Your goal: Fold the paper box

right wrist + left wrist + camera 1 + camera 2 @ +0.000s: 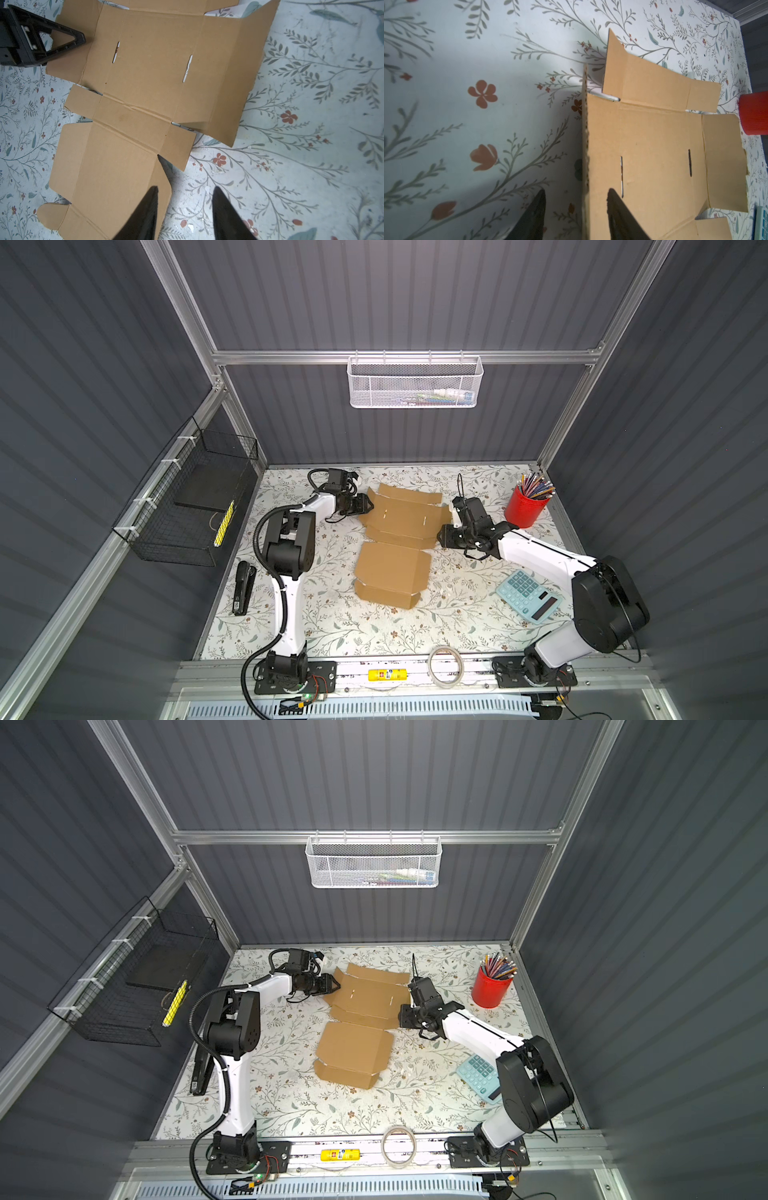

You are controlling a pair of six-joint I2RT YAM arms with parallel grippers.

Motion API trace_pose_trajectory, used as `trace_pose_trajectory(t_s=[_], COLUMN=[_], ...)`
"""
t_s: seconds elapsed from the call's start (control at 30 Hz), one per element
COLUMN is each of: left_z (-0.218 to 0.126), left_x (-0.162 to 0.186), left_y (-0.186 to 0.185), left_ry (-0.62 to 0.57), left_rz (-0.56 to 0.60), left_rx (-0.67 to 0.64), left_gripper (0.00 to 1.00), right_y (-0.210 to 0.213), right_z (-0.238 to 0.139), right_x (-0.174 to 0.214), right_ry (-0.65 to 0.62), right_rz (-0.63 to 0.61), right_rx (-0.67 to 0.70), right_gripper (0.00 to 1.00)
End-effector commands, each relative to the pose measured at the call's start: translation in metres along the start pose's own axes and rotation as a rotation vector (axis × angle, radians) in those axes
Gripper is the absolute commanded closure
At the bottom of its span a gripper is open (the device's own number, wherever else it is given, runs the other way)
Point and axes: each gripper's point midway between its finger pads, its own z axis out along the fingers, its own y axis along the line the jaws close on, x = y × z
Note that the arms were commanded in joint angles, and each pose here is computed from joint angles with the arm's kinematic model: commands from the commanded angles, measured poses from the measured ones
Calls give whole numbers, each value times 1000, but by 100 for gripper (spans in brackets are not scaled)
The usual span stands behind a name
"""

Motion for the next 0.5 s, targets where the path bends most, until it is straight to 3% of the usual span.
trace_pose_trajectory(t_s=[0.0,0.47], left_z=[10,26], left_x=[1,3], left_y=[-6,1], left_ry=[28,29], left_rz=[32,24], left_rx=[23,-1], left_gripper=[55,69], right_y=[1,1], right_z=[5,17], right_x=[7,17], right_ry=[17,44], right_rz=[14,44], right_rx=[-10,-24], right_gripper=[55,55])
